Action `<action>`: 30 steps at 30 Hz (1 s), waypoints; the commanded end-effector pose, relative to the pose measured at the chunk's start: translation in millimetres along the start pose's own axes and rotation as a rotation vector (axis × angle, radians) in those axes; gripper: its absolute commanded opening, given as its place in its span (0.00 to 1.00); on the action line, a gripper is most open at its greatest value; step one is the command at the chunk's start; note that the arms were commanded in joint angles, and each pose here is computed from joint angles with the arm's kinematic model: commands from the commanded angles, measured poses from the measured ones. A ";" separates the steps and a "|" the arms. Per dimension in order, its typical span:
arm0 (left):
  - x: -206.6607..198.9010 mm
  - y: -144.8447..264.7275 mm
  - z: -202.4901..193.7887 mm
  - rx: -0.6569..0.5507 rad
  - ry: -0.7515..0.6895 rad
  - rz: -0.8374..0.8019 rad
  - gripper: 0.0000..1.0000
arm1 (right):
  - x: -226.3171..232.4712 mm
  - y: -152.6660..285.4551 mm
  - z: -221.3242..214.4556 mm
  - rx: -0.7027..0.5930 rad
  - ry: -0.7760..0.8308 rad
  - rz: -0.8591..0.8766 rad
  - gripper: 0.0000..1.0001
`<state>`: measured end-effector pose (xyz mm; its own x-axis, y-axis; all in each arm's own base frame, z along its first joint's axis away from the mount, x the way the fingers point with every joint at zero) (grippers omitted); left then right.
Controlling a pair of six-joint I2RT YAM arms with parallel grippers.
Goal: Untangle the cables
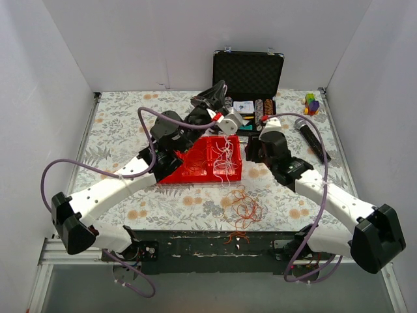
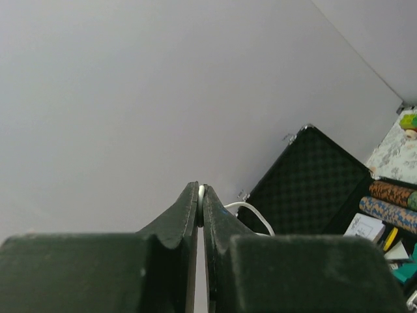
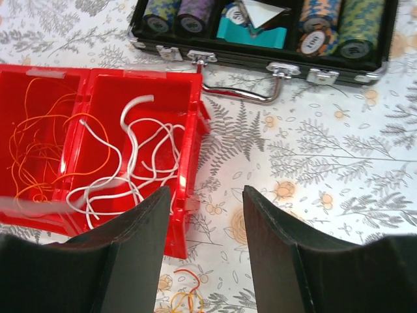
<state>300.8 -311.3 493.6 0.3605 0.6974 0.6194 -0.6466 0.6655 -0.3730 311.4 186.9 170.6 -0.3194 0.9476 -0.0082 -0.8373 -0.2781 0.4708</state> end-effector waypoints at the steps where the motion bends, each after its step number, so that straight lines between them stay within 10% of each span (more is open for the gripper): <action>1: -3.4 2.2 -25.4 0.014 0.070 -0.013 0.00 | -21.4 16.9 14.9 -0.075 -0.075 -0.064 0.57; 16: -80.2 -3.0 -79.7 0.064 0.189 -0.216 0.00 | -48.4 37.4 6.5 -0.106 -0.134 -0.122 0.57; 30: -196.8 32.2 -220.3 0.401 0.130 -0.438 0.00 | -53.4 44.7 -13.6 -0.079 -0.144 -0.129 0.57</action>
<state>352.3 -370.2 252.6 0.6914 0.4654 0.5526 -0.6075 0.7885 0.0960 288.7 127.4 177.6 -0.1609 0.9857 0.0507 -0.8921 -0.1672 0.4198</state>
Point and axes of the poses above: each gripper's point midway between its finger pads, its own y axis back along the fingers, its own x axis along the line the jaws close on, z = x × y, the point moved 1 cm from there along y, back along the fingers, and after that the axes turned 12 degrees about y, right-handed, at the moved point
